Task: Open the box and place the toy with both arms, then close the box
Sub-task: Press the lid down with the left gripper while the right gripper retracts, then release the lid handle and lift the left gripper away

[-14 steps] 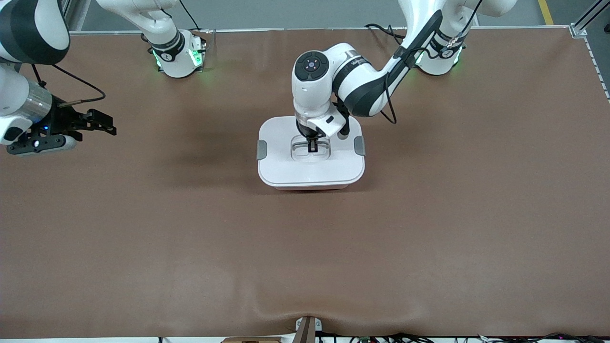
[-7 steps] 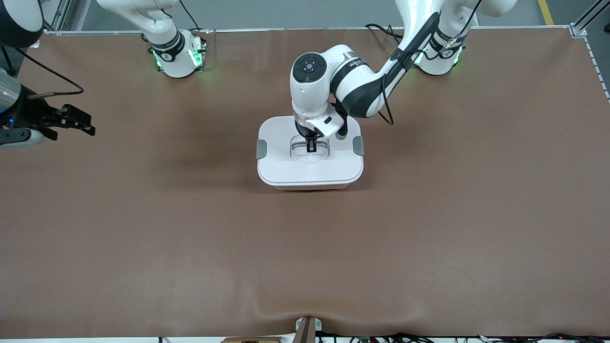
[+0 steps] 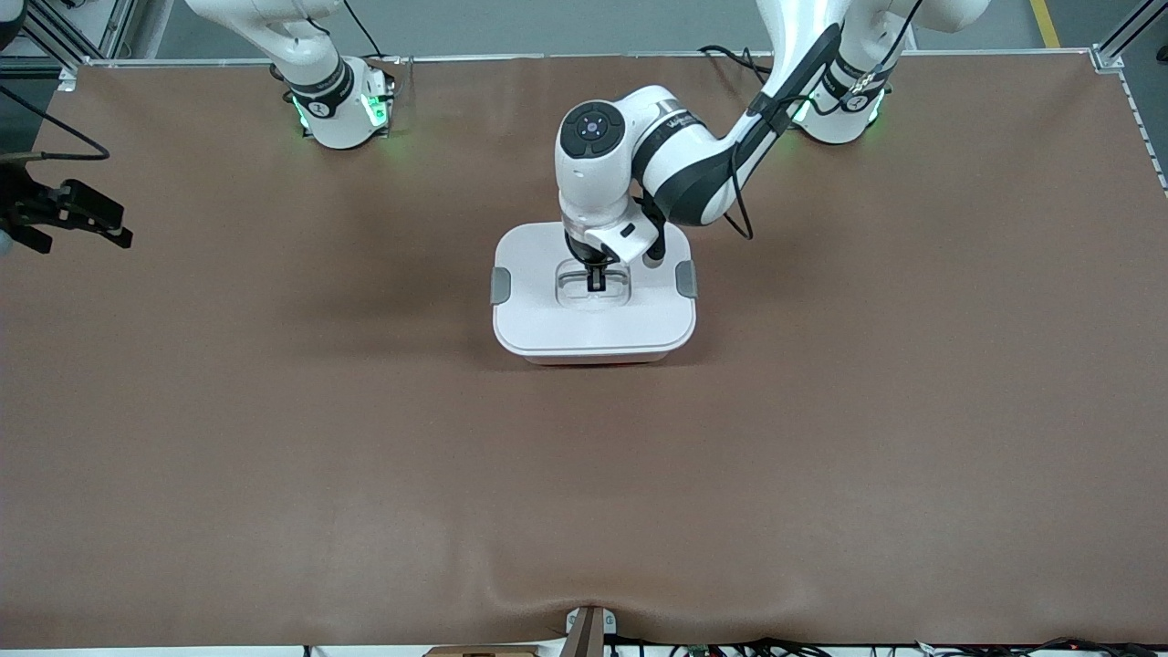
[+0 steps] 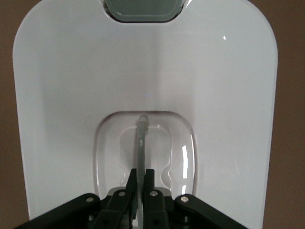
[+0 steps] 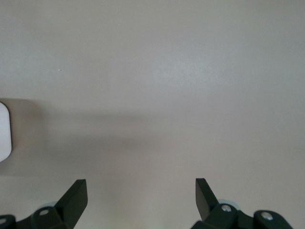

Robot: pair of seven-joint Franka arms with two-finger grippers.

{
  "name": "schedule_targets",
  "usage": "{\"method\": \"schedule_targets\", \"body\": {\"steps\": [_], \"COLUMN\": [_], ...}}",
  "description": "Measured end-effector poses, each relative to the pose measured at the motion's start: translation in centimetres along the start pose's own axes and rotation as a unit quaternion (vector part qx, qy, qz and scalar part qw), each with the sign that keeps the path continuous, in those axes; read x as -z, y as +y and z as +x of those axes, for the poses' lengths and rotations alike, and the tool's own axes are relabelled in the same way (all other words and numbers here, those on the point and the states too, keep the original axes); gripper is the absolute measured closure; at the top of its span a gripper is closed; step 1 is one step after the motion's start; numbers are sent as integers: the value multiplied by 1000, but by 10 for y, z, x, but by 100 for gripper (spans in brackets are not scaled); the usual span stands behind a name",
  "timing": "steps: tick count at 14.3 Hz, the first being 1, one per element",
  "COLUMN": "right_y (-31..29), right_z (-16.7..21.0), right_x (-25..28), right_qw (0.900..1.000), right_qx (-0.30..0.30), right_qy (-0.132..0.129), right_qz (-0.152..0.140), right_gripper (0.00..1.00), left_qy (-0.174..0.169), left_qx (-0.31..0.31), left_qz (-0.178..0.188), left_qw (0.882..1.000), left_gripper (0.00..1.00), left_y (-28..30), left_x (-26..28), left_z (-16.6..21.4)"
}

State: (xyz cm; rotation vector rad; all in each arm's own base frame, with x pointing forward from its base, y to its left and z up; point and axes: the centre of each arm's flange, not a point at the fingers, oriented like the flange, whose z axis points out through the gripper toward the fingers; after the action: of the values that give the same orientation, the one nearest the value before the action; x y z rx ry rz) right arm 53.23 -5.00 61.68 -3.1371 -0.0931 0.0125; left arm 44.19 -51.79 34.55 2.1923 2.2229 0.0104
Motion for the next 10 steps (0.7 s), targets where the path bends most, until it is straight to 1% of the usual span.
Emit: {"method": "schedule_targets", "body": {"steps": [2,4,5,7,10], "right_y": [0,1,1,4,9], "right_z": [-2,-6,-6,-6,-7], "right_x": [5,4,4,7,14], "right_qw": [1000,999,998,998,998], "right_qx": [-18,-46,-52,-56,-63], "right_qy": [-5,-18,-20,-17,-9], "right_qz": [1,2,2,2,1], "right_gripper": [0,0,0,0,0], "left_qy": [0,0,-1,-3,-8], "left_qx": [0,0,0,0,5], "left_qz": [0,0,0,-2,-9], "left_qw": [1000,1000,1000,1000,1000], "left_gripper": [91,72,60,43,11], "left_y": [0,0,0,1,8], "left_x": [0,0,1,4,15], "left_z": [0,0,-1,-2,0]}}
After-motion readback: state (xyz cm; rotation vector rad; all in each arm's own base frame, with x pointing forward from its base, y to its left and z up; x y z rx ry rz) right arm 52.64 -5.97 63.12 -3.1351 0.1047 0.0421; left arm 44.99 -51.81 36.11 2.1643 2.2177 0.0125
